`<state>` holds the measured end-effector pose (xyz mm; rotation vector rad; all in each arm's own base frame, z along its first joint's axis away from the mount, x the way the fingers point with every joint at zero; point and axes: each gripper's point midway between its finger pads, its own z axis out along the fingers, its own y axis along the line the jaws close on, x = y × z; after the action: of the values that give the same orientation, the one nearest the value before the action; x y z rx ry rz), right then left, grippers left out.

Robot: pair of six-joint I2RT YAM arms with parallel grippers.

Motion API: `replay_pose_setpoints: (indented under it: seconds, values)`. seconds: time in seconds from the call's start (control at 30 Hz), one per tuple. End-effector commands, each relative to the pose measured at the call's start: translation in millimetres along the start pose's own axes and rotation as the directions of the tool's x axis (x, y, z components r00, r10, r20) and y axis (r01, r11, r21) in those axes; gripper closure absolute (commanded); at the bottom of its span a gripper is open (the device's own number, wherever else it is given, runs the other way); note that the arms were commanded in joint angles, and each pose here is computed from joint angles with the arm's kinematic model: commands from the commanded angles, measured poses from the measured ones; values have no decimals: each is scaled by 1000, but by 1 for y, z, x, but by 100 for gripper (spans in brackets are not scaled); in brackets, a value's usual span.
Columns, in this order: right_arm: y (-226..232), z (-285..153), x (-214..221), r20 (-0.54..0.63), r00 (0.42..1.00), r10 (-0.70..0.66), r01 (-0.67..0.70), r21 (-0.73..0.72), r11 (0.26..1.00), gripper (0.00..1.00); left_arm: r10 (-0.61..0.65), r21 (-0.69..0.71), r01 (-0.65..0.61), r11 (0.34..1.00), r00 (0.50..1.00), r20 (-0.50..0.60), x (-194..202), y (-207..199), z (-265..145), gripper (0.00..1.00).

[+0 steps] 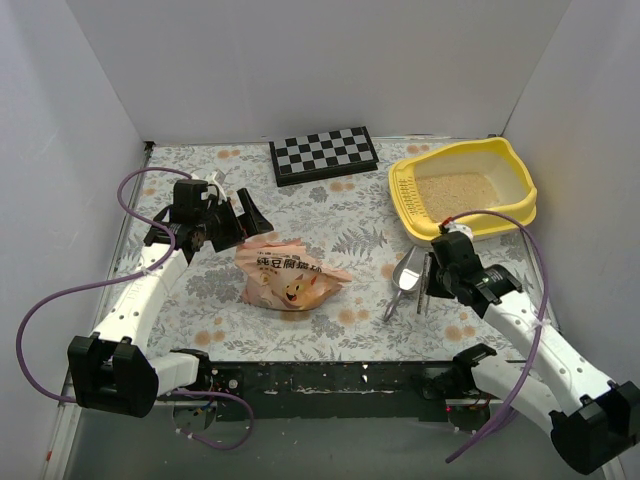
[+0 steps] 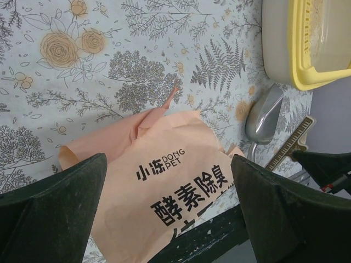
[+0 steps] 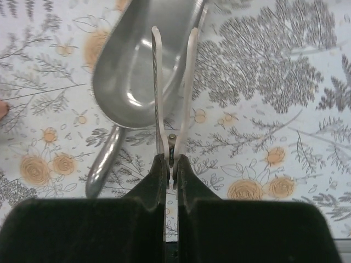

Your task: Fill the litter box with clean litter

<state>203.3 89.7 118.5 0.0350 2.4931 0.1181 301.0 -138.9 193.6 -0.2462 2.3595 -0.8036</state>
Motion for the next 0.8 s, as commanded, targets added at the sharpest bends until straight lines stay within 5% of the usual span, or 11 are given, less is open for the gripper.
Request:
replay_pose_setpoints:
  seconds: [0.0,0.3,0.4,0.5,0.77]
  values:
    - [-16,8,9,52,963,266,-268,32,963,99,8,47,-8,999,1000,7,-1,-9,-3,2]
    - [-26,37,37,-40,886,462,-463,5,887,99,5,52,-5,999,1000,6,0,-8,-2,2]
    - [-29,36,31,-33,878,478,-478,2,878,66,4,35,-5,999,1000,7,0,-6,-3,2]
    - [-34,30,22,-22,885,465,-465,15,885,49,-4,-15,5,1000,1000,31,-6,-1,-7,2]
    - [-33,-1,-32,96,922,376,-375,-31,927,37,-62,-340,100,935,991,122,-22,41,-38,2]
